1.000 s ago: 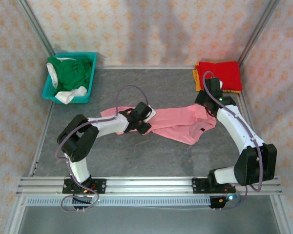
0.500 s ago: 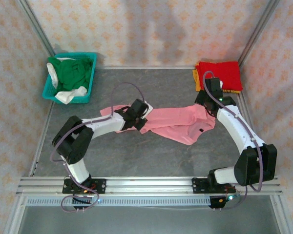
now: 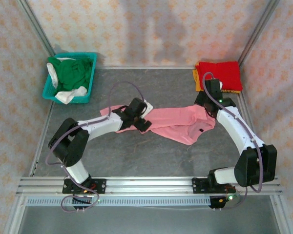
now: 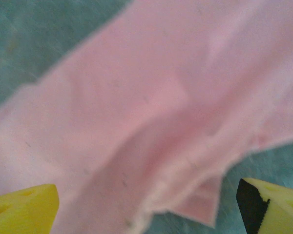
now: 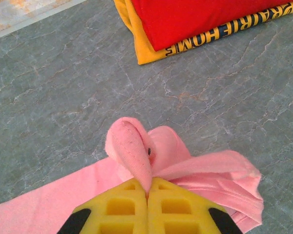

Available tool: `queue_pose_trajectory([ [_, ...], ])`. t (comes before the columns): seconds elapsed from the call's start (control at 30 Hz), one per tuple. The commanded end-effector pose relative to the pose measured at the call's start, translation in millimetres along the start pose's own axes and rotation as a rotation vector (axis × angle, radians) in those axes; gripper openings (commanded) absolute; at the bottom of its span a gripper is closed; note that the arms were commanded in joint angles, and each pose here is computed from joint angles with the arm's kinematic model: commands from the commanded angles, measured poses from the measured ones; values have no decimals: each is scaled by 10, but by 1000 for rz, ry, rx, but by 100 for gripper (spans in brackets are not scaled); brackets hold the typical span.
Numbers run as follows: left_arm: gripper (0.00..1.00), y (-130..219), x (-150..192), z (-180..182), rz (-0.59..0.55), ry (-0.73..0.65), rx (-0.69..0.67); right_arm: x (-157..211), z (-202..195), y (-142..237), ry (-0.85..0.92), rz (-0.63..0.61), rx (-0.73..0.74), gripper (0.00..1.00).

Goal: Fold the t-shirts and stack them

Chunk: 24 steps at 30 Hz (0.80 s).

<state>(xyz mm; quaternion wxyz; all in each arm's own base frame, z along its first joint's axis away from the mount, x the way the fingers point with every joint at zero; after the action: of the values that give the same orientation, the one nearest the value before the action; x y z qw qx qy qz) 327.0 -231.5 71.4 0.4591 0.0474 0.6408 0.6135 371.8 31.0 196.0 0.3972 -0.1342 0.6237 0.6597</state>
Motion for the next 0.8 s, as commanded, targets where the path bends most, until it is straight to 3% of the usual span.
queue_pose_trajectory([
  [0.0, 95, 3, 15, 0, -20, -4, 8, -15, 37, 2, 1, -6, -20, 3],
  [0.1, 93, -150, 27, 65, 48, 4, -32, -5, 60, -13, -6, 1, -32, 3],
  [0.2, 85, -267, 8, 188, 78, 33, -85, -20, 53, 13, -5, -8, -31, 3],
  [0.27, 71, -276, -23, 244, 76, 45, -96, -25, 38, 32, -5, -15, -27, 3],
  [0.33, 64, -268, -36, 272, 68, 53, -92, -23, 19, 49, -1, -19, -21, 4],
  [0.37, 47, -262, -43, 280, 64, 57, -88, -26, 11, 62, 2, -23, -19, 4],
  [0.47, 26, -255, -46, 305, 60, 67, -90, -35, -9, 83, 4, -34, -12, 4],
  [0.6, 12, -155, -117, 395, 38, 85, -132, -43, -19, 91, 2, -44, -12, 5],
  [0.77, 11, 171, -351, 430, -35, 95, -116, -51, -7, 87, -1, -46, -15, 5],
])
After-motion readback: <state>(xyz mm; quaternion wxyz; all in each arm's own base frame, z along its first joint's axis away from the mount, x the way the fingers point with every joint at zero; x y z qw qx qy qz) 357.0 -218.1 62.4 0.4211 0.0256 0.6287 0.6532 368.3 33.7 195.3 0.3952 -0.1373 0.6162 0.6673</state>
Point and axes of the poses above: each hand's point on the last joint's axis, 136 mm out from that joint toward the fingers, its own y axis back along the fingers, its own z axis along the line the jaws close on, x = y × z, the point moved 1 cm from there along y, back along the fingers, and after that the axes turned 1 degree about -y, right-handed, at the moved point
